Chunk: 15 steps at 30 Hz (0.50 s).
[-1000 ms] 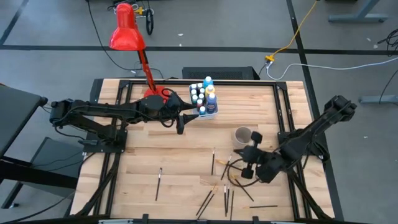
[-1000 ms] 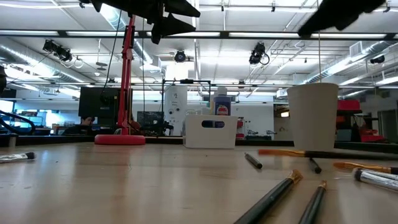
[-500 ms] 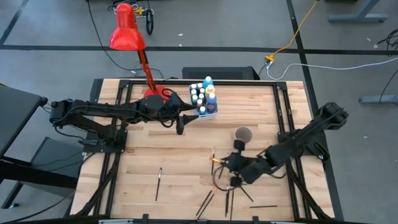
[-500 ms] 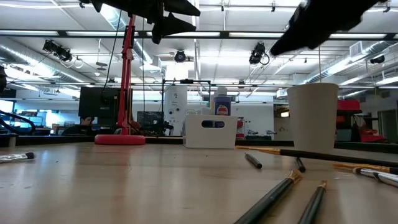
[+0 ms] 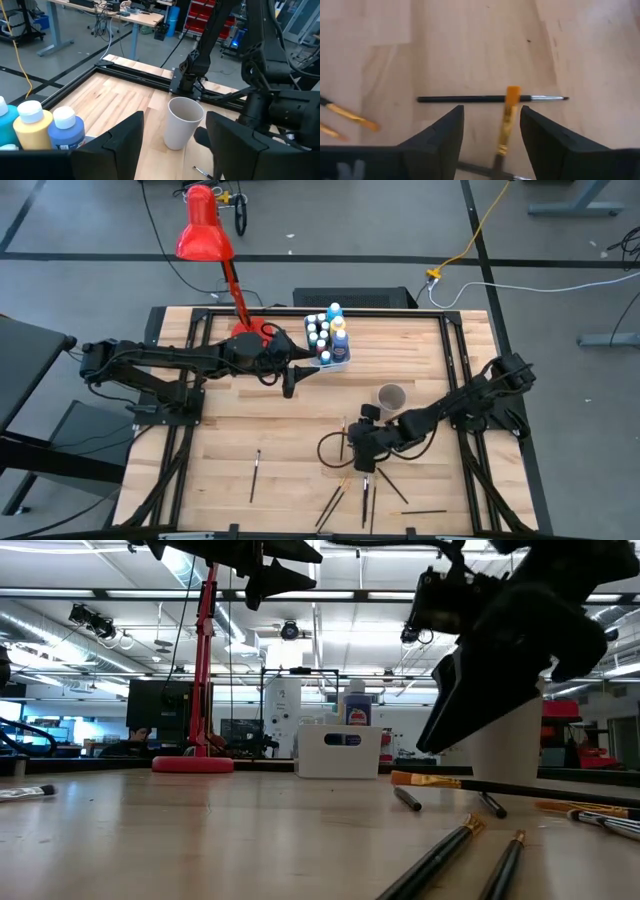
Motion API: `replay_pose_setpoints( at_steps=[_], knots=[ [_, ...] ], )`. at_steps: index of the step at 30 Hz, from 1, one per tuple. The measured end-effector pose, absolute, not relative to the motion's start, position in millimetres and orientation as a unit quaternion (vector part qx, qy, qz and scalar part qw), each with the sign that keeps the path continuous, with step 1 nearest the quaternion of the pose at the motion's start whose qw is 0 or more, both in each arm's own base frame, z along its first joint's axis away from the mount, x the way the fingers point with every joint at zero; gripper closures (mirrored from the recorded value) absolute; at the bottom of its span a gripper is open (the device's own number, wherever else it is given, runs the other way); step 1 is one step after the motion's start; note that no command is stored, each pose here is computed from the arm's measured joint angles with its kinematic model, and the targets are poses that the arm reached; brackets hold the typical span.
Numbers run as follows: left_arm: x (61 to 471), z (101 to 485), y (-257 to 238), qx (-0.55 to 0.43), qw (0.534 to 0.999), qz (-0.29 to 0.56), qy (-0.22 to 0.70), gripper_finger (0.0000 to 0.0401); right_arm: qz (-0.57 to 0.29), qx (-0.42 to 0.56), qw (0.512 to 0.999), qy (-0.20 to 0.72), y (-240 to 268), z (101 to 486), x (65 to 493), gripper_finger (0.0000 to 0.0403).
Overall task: Pick & Place Paint Supplies
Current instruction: Put the gold paint brush into the gray cup
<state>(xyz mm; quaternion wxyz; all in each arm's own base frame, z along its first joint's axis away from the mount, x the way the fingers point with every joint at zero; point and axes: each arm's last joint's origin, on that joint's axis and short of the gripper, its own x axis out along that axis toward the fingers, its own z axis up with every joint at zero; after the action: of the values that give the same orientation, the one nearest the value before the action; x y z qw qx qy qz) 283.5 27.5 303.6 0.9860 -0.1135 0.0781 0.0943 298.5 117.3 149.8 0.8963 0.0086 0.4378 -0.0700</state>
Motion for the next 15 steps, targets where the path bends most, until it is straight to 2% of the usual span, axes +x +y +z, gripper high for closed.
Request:
replay_pose_setpoints(
  at_steps=[8,15],
  knots=[
    [283,304,27,-0.114,0.986,0.094,0.078,0.0177,-0.083,0.043,0.874,0.476,99,146,299,0.0206],
    [283,303,27,-0.114,0.986,0.094,0.078,0.0177,-0.07,0.066,0.88,0.465,97,146,305,0.0219]
  ],
)
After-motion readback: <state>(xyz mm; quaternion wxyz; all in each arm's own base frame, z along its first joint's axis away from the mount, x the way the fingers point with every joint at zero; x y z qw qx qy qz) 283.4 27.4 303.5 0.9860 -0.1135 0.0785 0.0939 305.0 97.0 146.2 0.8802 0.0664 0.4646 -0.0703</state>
